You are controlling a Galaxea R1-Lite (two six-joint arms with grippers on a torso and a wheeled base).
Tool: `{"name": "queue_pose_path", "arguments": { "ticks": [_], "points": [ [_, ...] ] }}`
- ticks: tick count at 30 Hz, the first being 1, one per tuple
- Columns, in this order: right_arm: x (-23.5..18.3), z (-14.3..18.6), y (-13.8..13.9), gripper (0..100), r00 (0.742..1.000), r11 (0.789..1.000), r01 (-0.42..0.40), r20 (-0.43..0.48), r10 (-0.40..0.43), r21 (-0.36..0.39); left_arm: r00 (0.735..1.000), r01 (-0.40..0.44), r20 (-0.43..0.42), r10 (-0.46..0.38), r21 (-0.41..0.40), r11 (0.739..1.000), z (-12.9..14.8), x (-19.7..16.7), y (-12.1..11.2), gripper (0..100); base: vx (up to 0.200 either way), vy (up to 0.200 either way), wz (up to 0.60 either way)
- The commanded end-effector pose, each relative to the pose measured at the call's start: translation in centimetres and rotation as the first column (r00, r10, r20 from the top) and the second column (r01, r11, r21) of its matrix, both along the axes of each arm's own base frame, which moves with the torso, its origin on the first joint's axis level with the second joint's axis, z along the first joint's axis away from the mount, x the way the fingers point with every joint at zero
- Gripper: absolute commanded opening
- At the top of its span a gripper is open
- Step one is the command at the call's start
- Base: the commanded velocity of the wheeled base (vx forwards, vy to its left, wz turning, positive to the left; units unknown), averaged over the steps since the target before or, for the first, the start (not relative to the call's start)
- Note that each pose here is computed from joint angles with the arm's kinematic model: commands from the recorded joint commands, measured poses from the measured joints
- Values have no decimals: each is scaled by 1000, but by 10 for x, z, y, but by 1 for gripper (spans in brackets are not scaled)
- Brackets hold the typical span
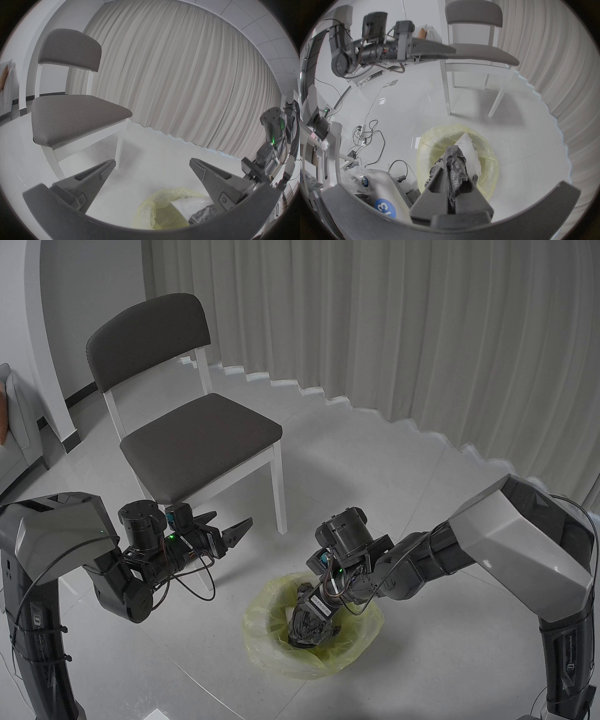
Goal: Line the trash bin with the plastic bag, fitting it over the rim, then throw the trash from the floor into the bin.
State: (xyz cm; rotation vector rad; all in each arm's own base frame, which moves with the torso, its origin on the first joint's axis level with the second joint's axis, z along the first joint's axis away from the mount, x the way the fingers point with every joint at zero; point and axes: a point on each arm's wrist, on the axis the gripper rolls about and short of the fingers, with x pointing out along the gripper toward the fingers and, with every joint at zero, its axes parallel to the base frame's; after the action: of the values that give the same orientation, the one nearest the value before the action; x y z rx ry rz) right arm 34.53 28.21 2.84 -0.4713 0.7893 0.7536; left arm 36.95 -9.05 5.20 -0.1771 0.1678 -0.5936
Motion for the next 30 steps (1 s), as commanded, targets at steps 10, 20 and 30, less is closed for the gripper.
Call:
{"name": "queue_pose_path", "arguments": {
  "ticks": [10,20,30],
  "points": [
    [14,14,-30,100,997,997,73,15,-73,11,1000,0,18,0,-6,1000,0,-1,0,100,0,0,0],
    [-12,112,-89,100,964,971,205,144,-223,124,1000,-30,-1,30,5,1000,27,-20,4,100,0,0,0],
    [-83,200,-166,100,812,861,400,314,-492,315,990,-130,45,130,5,991,123,-89,40,100,0,0,0]
  ]
}}
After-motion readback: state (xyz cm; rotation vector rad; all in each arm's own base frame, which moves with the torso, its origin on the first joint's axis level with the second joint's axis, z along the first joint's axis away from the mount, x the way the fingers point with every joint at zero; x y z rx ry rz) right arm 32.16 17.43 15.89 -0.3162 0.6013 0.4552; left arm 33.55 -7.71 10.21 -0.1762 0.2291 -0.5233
